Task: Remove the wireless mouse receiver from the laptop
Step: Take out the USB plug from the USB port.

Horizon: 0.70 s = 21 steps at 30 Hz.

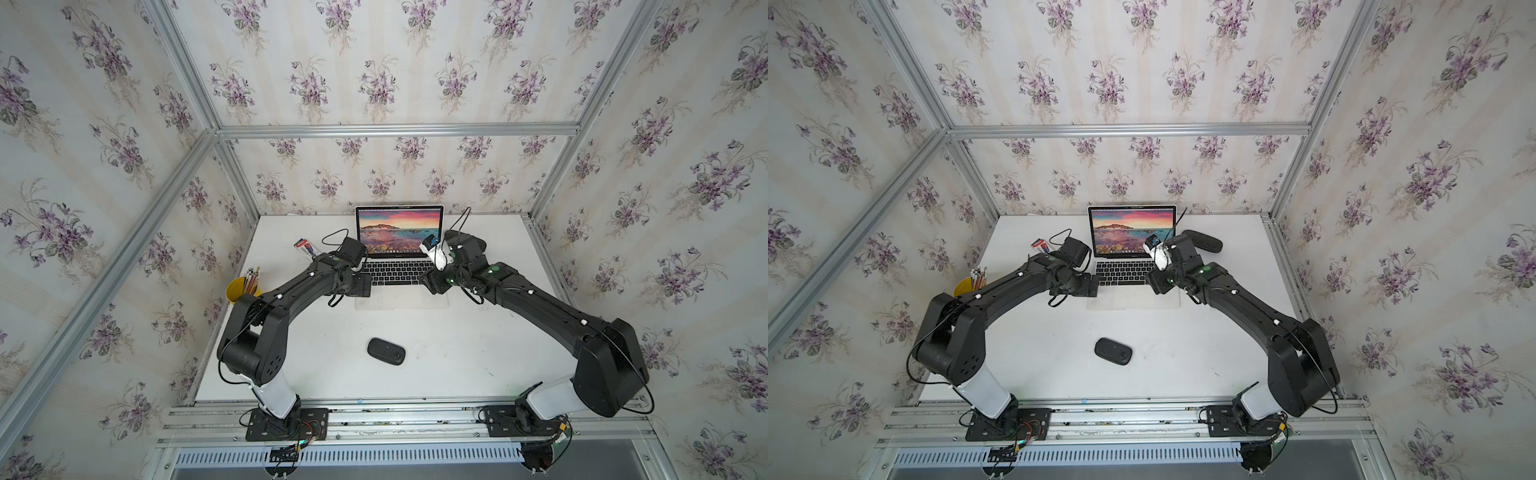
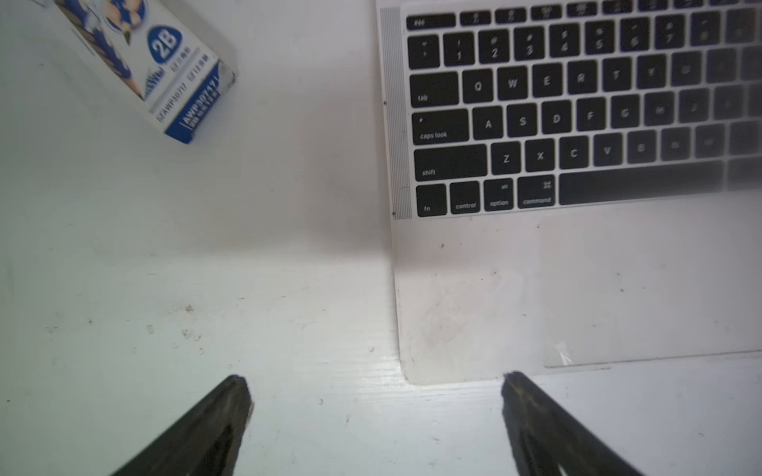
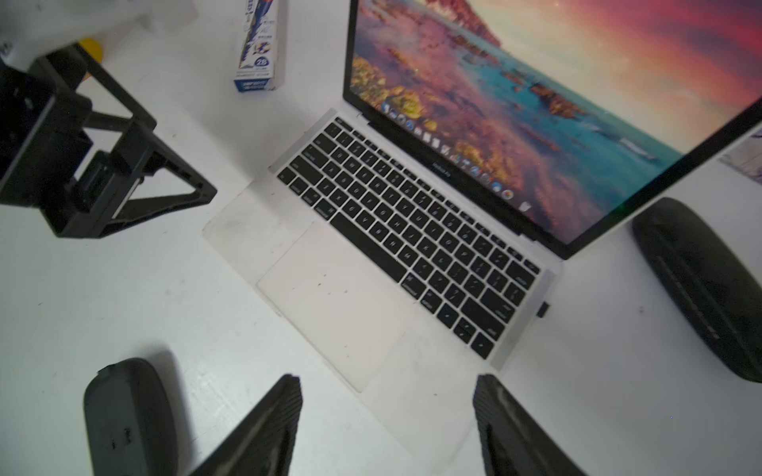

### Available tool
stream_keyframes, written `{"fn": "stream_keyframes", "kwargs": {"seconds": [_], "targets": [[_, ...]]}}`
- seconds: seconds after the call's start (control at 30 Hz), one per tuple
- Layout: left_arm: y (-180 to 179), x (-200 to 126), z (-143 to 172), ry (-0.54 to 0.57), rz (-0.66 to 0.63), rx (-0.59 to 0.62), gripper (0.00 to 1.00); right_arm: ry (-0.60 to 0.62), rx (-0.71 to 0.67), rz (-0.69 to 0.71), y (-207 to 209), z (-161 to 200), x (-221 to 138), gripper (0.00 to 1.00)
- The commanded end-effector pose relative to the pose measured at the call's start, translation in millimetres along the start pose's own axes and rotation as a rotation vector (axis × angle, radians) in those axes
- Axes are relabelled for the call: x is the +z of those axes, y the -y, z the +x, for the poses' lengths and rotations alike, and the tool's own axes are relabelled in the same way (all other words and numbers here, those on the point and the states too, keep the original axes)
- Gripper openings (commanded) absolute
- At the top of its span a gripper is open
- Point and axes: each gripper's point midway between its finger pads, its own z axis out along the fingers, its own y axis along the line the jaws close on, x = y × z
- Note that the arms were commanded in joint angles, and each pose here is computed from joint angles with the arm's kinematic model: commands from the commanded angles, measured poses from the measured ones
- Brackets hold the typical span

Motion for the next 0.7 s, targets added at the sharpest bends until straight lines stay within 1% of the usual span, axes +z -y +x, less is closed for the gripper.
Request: {"fn": "stream_keyframes", "kwargs": {"seconds": [0.0,0.1,0.23,0.33,0.43,0.5,0.6,0.67], "targets": [[6.4,15.9,11.5,-0.091,0.03,-0.017,0.99,0.061,-0.058,0.051,31.4,-21.7,-7.5,0.69],[6.6,29.3,14.8,-0.123,0.014,-0.024,0.99,0.077,-0.07,0.028,42.6,-34.1,-10.3,0.69],[4.3,38.5,14.2,-0.139,-0.014,-0.027,0.99,0.053,-0.126,0.034,49.1,-38.6,-4.9,0.69],[-0.6,44.3,15.5,-0.153,-0.05,-0.029,0.99,0.013,-0.179,0.078,60.7,-31.8,5.0,0.69],[-6.1,52.0,18.8,-0.178,-0.09,-0.032,0.99,-0.041,-0.235,0.123,81.1,-20.0,14.5,0.68],[-7.7,58.2,21.4,-0.203,-0.112,-0.038,0.99,-0.063,-0.235,0.151,99.8,-16.5,18.0,0.68],[-8.0,68.3,26.6,-0.244,-0.125,-0.045,0.99,-0.081,-0.238,0.123,117.6,-14.6,23.4,0.68],[-8.8,72.4,29.2,-0.251,-0.131,-0.052,0.99,-0.108,-0.311,0.082,119.6,-6.2,28.4,0.69]]}}
